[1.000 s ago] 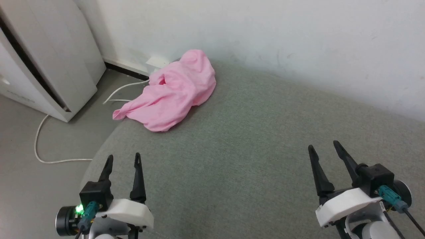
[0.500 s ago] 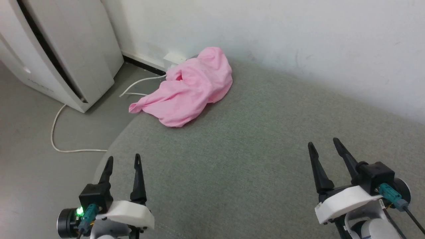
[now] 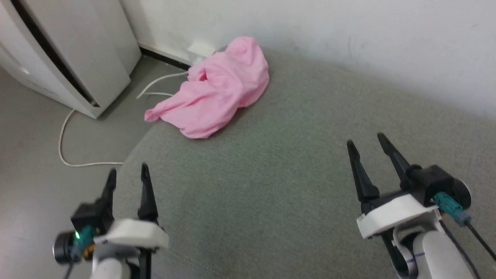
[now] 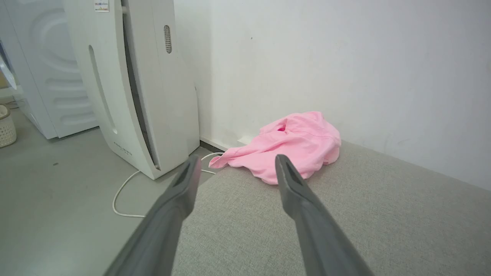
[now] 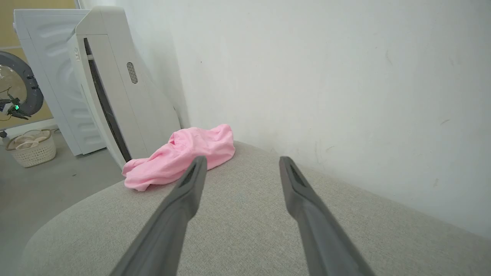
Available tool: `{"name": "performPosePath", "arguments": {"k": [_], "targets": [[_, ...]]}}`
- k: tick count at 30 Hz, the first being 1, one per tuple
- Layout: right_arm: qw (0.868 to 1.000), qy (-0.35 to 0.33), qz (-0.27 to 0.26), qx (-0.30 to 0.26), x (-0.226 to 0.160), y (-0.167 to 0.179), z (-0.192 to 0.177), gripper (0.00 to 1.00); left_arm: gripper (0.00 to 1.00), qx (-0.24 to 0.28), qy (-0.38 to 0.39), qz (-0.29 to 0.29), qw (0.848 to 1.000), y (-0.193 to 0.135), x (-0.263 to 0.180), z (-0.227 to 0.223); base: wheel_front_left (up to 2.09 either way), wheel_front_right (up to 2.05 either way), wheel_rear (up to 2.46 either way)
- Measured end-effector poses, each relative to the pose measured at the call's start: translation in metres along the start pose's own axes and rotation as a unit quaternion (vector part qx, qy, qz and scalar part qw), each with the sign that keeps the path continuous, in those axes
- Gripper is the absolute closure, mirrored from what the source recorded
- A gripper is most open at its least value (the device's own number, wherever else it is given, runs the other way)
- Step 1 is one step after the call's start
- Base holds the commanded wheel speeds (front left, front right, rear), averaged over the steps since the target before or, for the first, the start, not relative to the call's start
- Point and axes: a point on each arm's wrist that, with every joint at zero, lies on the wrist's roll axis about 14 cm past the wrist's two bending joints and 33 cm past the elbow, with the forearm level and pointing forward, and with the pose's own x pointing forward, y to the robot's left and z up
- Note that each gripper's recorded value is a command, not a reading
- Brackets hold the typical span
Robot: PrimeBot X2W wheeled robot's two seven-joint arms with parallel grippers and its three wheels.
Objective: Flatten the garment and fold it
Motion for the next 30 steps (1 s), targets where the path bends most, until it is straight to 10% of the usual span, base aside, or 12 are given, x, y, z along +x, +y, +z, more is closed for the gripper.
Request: {"name": "performPosePath", "arguments": {"k": [18, 30], "targets": [[0.995, -0.01, -0.096, 0.036, 0.021, -0.101, -0.046, 0.0, 0.0, 0.048, 0.117, -0.125, 0.984, -0.089, 0.208, 0.019, 0.0, 0.0, 0.0], [0.974, 0.061, -0.212, 0.055, -0.046, -0.172, -0.111, 0.0, 0.0, 0.064, 0.439, -0.128, 0.887, -0.131, 0.198, -0.155, 0.0, 0.0, 0.0]]}}
